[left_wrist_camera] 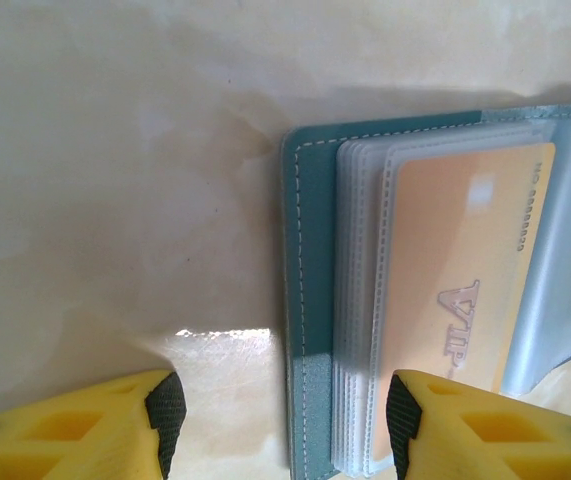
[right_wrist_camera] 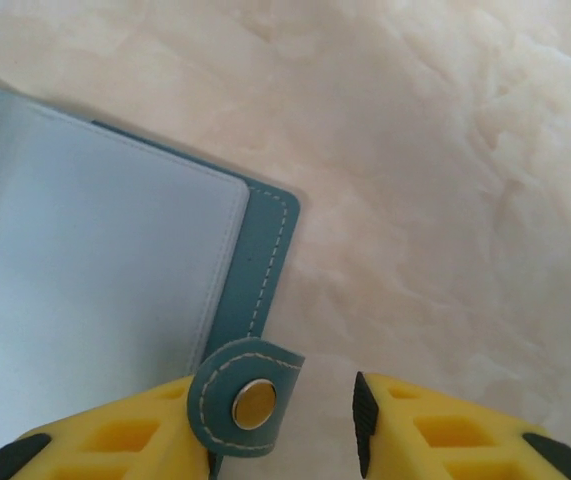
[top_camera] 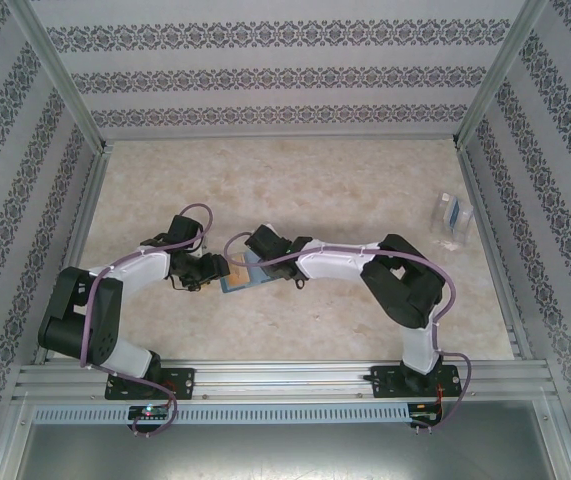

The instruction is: Put the credit cards into the card holder

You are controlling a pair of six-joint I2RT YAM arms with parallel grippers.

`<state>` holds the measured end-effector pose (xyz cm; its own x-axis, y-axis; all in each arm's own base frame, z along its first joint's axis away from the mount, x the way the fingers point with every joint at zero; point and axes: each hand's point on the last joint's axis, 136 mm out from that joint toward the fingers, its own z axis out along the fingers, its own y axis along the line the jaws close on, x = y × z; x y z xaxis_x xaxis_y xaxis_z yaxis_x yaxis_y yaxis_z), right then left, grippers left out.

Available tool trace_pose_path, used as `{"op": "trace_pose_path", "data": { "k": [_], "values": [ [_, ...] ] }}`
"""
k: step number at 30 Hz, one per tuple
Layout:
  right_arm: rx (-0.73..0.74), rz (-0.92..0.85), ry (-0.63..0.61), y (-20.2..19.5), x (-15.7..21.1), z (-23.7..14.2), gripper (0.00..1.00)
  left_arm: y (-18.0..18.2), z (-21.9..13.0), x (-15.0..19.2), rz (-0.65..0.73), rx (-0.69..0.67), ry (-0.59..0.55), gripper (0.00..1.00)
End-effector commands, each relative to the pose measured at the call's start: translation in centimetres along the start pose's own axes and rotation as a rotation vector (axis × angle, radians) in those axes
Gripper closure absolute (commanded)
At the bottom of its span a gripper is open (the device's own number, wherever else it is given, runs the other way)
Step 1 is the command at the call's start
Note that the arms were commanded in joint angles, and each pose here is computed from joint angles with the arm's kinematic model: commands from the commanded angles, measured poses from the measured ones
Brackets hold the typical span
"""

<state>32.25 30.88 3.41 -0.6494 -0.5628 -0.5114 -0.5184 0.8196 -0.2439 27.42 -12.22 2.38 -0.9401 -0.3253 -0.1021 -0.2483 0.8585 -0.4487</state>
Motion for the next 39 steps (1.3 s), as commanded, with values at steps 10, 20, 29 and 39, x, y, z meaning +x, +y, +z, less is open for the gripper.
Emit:
{"op": "trace_pose_path", "data": {
  "k": [10,20,29,39],
  "values": [
    [-0.036,0.074,-0.082,-1.5,-1.9,-1.9,0.81,-0.2,0.6,0.4,0.031,0.032,0.024,0.41],
    [-0.325,0.291,-0.054,0.7,-0.7,-1.2,0.93,-1.2,0.9,0.1,0.046,0.093,0.015,0.40],
    [-0.497,0.410,-0.028,4.1,-0.2,0.2,0.96,-4.1,0.5,-0.9,0.060,0.227,0.005,0.41],
    [-0.546,0.398,-0.011,6.5,-0.8,0.1,0.98,-6.4,-2.7,-1.8,0.100,0.300,-0.077,0.49]
  ]
}}
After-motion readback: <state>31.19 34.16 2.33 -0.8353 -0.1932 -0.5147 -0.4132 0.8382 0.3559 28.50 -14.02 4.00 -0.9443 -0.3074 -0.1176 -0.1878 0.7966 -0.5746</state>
